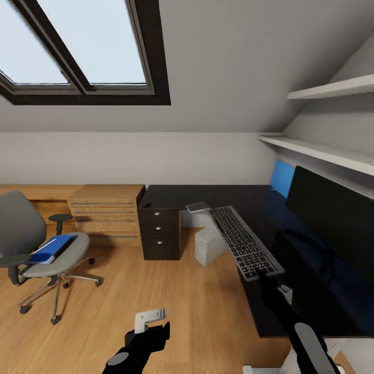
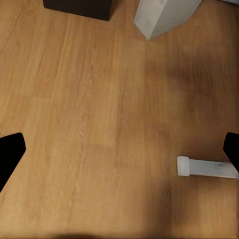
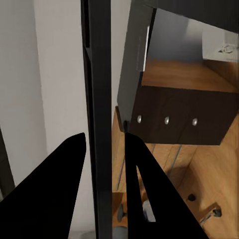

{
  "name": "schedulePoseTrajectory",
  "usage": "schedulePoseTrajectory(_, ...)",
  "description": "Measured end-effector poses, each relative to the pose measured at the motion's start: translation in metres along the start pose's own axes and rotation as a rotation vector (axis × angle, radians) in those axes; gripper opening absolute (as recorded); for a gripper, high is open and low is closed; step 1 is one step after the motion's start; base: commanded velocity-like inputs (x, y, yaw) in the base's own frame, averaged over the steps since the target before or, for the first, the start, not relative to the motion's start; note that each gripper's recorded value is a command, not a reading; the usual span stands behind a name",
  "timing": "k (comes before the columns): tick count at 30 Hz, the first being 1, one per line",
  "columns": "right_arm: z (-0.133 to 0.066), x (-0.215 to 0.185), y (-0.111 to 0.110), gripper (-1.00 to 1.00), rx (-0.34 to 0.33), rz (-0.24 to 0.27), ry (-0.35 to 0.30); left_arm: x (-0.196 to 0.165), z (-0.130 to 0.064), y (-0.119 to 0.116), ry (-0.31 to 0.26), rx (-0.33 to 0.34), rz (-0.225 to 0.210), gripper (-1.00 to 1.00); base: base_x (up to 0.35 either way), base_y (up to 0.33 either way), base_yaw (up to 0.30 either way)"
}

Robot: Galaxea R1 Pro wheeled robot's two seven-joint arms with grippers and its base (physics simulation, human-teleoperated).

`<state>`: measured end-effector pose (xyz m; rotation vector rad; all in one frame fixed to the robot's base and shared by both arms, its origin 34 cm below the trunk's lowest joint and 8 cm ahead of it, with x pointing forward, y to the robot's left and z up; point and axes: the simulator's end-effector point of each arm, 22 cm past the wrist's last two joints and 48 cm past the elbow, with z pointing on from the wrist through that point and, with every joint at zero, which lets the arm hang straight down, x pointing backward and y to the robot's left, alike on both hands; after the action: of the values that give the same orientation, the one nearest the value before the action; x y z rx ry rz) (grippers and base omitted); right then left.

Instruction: In the bedroom, organize the workspace by keeping the computer under the desk, ensuring the monitor is on the desk, placing the keyboard on the desk next to the monitor, placing the mouse on the desk next to the keyboard, moving the folder from the swivel chair onto the desk next to the mouse, stacking the notebook on top of the folder with the pen on top of the notebook, and positioning the swivel chair next to the desk.

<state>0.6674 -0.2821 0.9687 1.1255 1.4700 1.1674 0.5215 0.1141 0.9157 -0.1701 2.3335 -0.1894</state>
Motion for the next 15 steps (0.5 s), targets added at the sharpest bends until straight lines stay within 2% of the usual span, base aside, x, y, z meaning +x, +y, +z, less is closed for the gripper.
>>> schedulePoseTrajectory(4, -0.001, -0.004, -0.002, -1.00, 0.005, 0.003, -0.011, 0.000, 0.000, 0.000, -0.002, 0.000, 0.002, 1.00, -0.020, -0.338, 0.000)
schedulePoseTrajectory(5, -0.002, -0.005, -0.014, -1.00, 0.031, 0.003, -0.020, 0.000, 0.000, 0.000, -0.002, -0.001, 0.002, 1.00, -0.001, -0.346, 0.000)
schedulePoseTrajectory(6, -0.002, -0.006, -0.014, -1.00, 0.031, 0.005, -0.028, 0.000, 0.000, 0.000, -0.003, -0.001, 0.002, 1.00, -0.001, -0.345, 0.000)
schedulePoseTrajectory(7, -0.003, -0.011, -0.015, -1.00, 0.033, 0.003, -0.050, 0.000, 0.000, 0.000, -0.002, 0.000, 0.002, 1.00, 0.000, -0.255, 0.000)
schedulePoseTrajectory(8, -0.005, -0.023, -0.024, -1.00, 0.054, -0.013, -0.114, 0.001, 0.000, 0.000, 0.000, -0.001, 0.002, 1.00, 0.000, -0.189, 0.000)
schedulePoseTrajectory(11, -0.006, -0.031, -0.028, -1.00, 0.061, -0.011, -0.158, 0.001, 0.000, 0.000, 0.002, -0.001, 0.001, 1.00, 0.000, -0.038, 0.000)
schedulePoseTrajectory(15, -0.007, -0.034, -0.026, -1.00, 0.043, 0.057, -0.180, 0.001, 0.000, 0.000, 0.002, 0.001, 0.000, 1.00, 0.000, -0.008, 0.000)
